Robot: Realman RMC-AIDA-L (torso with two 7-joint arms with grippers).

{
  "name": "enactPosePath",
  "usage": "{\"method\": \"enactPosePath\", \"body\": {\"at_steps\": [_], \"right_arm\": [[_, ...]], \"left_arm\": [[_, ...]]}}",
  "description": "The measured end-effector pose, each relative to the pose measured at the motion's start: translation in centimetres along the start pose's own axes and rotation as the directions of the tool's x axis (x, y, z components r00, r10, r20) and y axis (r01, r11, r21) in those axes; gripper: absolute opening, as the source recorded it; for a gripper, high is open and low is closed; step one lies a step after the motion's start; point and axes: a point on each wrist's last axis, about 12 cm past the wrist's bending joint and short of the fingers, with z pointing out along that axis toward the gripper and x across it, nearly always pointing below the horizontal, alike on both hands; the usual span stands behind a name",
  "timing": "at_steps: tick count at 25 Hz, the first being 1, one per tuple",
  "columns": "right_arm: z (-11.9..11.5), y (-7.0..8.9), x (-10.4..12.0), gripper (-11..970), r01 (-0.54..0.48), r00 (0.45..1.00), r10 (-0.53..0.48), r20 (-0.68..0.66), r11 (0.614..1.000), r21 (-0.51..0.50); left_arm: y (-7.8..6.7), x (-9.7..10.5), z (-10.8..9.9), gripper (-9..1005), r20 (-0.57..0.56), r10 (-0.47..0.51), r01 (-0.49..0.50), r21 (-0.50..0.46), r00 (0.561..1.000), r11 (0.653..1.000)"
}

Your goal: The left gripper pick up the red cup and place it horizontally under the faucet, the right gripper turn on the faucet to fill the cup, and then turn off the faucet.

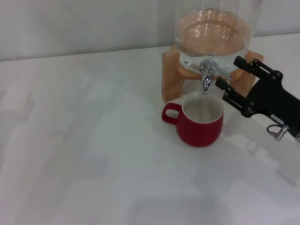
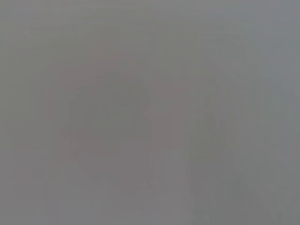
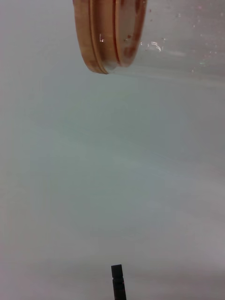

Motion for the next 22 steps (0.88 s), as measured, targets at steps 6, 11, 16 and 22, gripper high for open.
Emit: {"method": "enactPosePath", "body": {"at_steps": [6, 11, 16, 22], "right_arm": [[-0.01, 0.0, -0.01, 617, 0.0, 1.0, 0.0, 0.001, 1.0, 0.0], [0.0, 0.02, -0.02, 617, 0.0, 1.0, 0.0, 0.001, 1.0, -0.002], [0.0, 0.03, -0.01, 617, 0.0, 1.0, 0.0, 0.001, 1.0, -0.003], [0.0, 0.02, -0.01, 617, 0.0, 1.0, 0.0, 0.001, 1.0, -0.002]], "left_arm": [[-0.01, -0.03, -0.02, 747, 0.003, -0.002, 0.002, 0.001, 1.0, 1.0], [0.0, -0.05, -0.06, 747, 0.004, -0.002, 0.002, 0.001, 1.0, 1.0], [0.01, -0.04, -0.11, 747, 0.003, -0.002, 0.002, 0.0, 1.0, 1.0], [0.02, -0.03, -0.12, 747, 0.002, -0.001, 0.001, -0.001, 1.0, 1.0]]}}
